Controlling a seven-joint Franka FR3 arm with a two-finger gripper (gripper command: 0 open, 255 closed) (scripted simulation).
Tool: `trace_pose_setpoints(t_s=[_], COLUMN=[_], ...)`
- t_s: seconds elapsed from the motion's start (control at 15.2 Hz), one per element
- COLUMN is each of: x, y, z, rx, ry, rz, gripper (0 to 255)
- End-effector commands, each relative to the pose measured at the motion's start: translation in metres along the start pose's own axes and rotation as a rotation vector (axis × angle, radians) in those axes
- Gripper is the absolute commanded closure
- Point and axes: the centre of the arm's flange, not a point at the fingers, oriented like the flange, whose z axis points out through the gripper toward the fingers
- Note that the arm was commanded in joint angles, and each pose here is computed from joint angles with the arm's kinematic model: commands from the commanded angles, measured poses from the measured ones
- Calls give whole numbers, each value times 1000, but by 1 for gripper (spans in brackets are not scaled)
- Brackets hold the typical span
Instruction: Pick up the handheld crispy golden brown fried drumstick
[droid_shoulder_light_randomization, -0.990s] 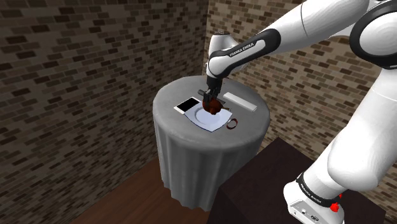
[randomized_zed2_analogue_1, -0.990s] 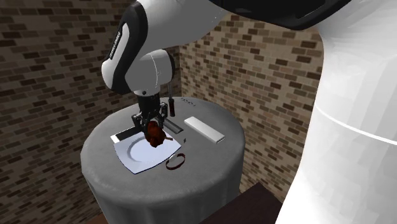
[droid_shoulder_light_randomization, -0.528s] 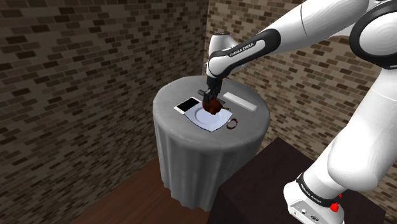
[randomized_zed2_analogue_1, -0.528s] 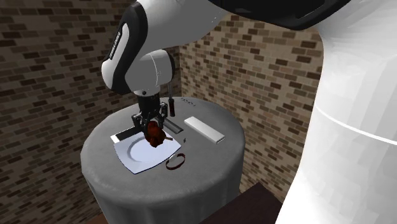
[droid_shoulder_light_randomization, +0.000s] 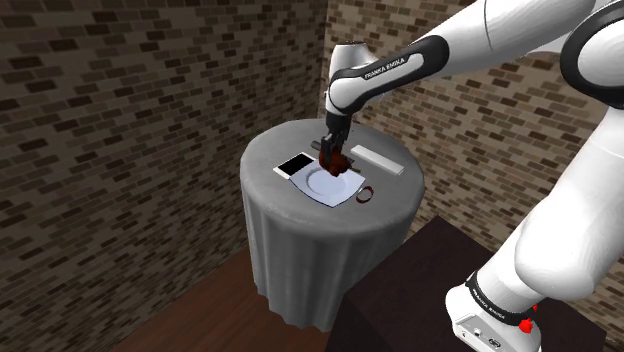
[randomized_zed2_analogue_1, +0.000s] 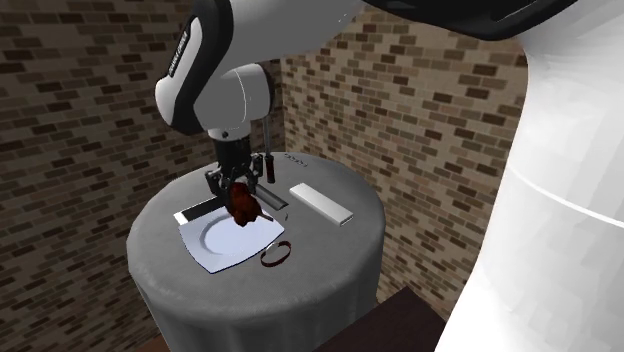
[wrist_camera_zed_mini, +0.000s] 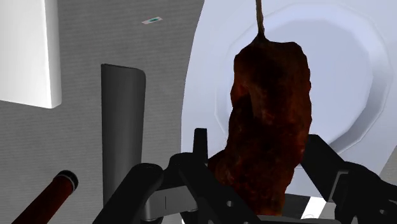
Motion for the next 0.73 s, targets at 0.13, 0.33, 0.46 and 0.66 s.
trace_pose_setpoints(t_s=[0.13,0.33,0.46,0.66], x=[0,0,0,0], y=[-1,-1,-1,-1], z=[-22,-38,-49,-55], rx=[0,0,0,0], ry=[0,0,0,0], rz=[0,0,0,0], gripper=[255,255,255,255])
